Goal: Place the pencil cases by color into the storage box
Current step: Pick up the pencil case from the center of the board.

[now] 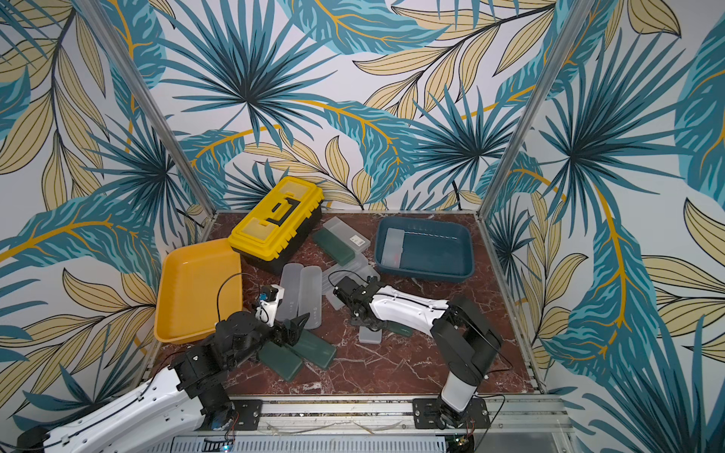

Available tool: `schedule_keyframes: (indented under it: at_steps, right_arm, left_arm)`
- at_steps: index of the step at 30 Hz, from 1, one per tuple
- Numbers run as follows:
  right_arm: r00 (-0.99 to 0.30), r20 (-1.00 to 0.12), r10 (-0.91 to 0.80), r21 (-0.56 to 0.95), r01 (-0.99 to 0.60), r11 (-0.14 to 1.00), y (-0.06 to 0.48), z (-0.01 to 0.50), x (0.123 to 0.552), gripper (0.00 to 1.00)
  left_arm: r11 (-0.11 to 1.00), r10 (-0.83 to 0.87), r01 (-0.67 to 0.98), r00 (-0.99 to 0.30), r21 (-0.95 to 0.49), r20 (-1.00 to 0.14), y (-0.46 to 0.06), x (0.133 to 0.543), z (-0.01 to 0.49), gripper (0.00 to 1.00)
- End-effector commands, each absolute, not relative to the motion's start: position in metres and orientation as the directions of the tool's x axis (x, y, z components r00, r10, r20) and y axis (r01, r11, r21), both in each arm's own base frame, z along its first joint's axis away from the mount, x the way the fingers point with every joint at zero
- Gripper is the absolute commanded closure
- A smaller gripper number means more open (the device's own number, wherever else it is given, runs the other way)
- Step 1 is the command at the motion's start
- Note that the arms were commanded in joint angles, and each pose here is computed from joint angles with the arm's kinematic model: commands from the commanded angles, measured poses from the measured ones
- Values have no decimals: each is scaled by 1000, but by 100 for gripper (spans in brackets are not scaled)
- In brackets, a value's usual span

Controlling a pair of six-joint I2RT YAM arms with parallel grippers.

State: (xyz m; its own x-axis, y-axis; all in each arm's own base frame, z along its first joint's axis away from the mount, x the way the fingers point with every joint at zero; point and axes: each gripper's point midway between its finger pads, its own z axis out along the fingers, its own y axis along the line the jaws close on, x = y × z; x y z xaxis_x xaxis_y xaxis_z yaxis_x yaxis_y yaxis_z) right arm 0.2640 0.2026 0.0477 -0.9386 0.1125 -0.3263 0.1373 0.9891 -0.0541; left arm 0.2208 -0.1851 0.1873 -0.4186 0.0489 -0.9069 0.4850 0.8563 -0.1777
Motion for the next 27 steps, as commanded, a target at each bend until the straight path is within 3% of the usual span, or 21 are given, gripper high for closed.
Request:
schedule_keyframes:
  at_steps: [1, 6, 14, 27]
  right_arm:
    - [-943, -313, 116, -66, 144, 987, 193, 39, 266, 22]
    - [-944, -311, 112, -46, 132, 990, 194, 35, 266, 31]
    - [-926, -364, 97, 10, 100, 995, 196, 58, 271, 35]
    - [-816, -566, 120, 106, 72, 992, 166, 188, 304, 37]
  left_arm:
    - [842, 16, 502, -393, -200, -919, -192, 223, 207, 1]
    - [843, 25, 502, -396, -193, -918, -195, 226, 209, 1]
    - [836, 43, 517, -399, -186, -916, -206, 231, 216, 1]
    - [793, 118, 595, -356, -128, -927, -248, 253, 255, 1]
